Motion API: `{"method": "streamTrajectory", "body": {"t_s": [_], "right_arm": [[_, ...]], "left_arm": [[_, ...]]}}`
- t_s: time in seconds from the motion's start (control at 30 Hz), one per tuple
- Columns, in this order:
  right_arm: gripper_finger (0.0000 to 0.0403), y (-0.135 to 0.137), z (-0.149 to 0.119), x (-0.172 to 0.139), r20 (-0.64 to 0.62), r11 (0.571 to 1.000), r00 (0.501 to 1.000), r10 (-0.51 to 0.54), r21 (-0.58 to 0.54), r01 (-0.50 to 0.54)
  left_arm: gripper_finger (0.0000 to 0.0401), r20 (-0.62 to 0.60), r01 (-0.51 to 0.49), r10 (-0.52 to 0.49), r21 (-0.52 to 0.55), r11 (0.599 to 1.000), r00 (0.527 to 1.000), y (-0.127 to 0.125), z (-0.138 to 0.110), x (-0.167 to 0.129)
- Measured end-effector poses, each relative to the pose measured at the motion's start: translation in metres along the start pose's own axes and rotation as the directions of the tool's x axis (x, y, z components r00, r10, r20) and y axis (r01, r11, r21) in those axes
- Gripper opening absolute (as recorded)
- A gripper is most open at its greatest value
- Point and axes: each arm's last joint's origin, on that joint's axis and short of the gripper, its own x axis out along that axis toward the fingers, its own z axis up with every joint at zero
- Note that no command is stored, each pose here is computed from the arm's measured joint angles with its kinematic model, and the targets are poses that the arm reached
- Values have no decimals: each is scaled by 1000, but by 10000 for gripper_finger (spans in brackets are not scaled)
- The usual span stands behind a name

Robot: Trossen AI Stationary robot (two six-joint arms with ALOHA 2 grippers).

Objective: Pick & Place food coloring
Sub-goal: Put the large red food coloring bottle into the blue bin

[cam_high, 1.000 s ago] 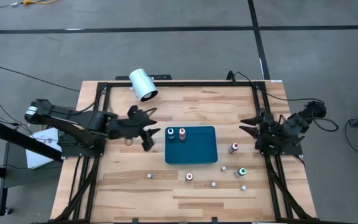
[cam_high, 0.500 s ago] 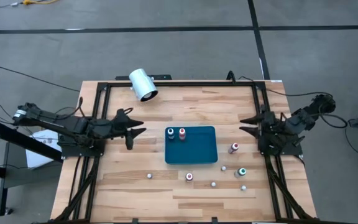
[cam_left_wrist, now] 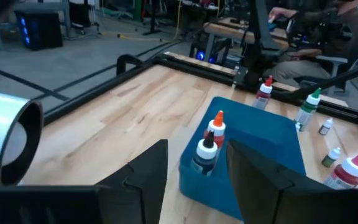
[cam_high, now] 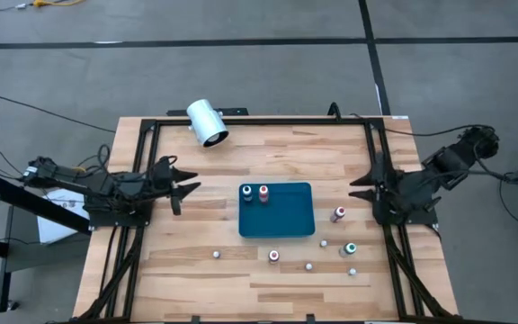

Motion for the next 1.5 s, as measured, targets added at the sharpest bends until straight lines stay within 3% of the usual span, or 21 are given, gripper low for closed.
{"method": "streamTrajectory", "body": {"t_s": [0.3, 0.5, 1.23, 1.5], "right_arm": [[121, 15, 0, 11, -238, 993, 969, 70, 110, -45], [120, 24, -2, 22, -334, 986, 939, 83, 162, -30], [121, 42, -7, 57, -489, 961, 871, -46, 215, 172], [157, 39, -4, 65, -521, 955, 852, -44, 228, 189]], "left_arm": [[153, 7, -3, 3, 6, 1000, 1000, 9, -22, -5], [153, 10, -3, 3, 7, 1000, 1000, 14, -34, -6], [153, -28, -20, 23, 100, 995, 999, 18, -42, -8], [153, -40, -37, 43, 137, 990, 998, 19, -44, -8]]}}
